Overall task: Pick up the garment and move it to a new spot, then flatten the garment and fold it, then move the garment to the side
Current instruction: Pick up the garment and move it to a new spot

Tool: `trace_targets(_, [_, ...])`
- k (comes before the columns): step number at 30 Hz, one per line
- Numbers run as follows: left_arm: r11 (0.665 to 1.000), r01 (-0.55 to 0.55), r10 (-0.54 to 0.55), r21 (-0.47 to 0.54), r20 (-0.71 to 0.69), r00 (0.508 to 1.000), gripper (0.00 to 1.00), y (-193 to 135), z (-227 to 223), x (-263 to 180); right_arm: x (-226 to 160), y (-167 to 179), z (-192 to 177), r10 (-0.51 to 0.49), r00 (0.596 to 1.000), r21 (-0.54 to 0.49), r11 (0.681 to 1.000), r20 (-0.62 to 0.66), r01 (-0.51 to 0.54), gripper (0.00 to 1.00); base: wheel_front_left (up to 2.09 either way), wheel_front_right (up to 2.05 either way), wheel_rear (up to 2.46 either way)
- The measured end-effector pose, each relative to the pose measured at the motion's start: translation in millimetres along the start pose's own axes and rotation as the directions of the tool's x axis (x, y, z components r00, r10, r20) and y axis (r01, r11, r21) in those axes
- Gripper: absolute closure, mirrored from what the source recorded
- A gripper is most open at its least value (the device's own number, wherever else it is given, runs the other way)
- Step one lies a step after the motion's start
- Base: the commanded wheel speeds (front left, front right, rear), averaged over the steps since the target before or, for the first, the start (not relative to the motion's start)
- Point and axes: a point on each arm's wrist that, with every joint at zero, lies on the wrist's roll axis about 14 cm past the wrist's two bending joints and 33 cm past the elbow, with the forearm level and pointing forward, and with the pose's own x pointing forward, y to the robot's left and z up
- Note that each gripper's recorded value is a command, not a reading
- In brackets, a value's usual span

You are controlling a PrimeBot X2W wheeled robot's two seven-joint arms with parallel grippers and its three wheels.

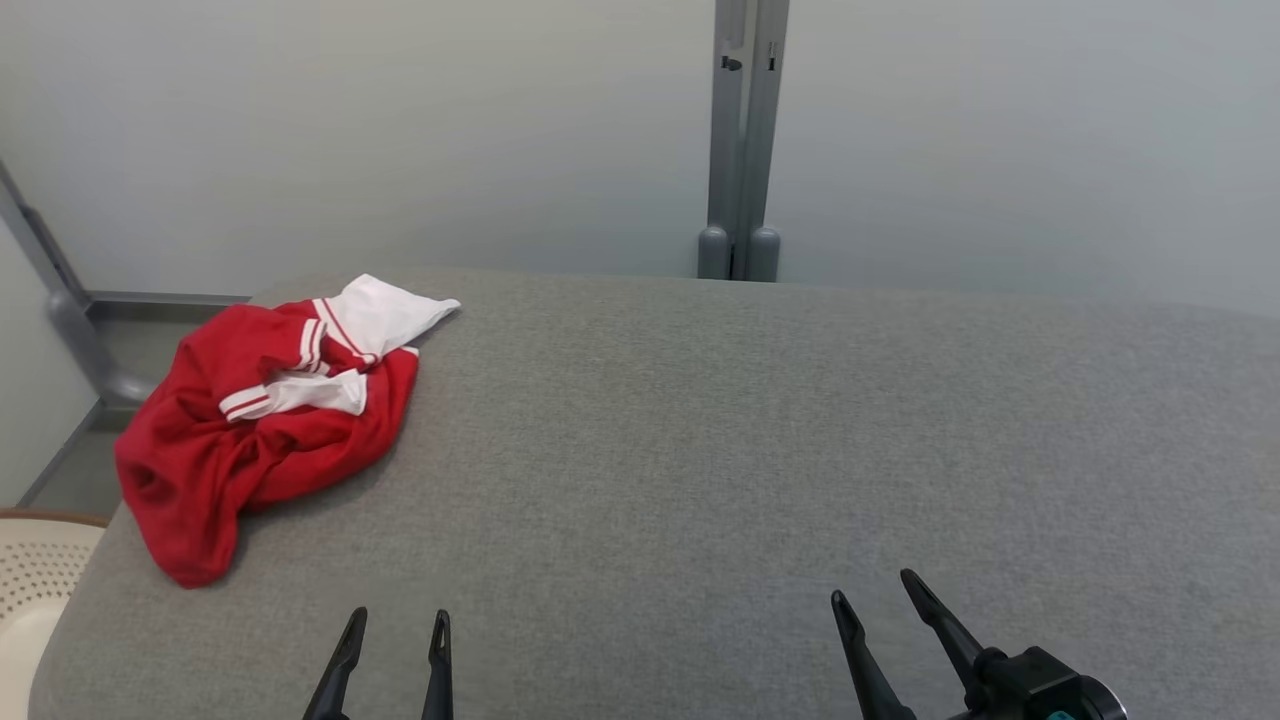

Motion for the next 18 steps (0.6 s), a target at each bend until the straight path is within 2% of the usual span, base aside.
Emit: trace_targets(18, [0.974,-0.225,0.225,0.011,0.006,0.974,0.0,56.9,0.8,-41.5,27.0,50.6,-7.8,0.192,0.981,0.028,0.981,-0.03,-0.191,0.0,0.0,0.0,0.0])
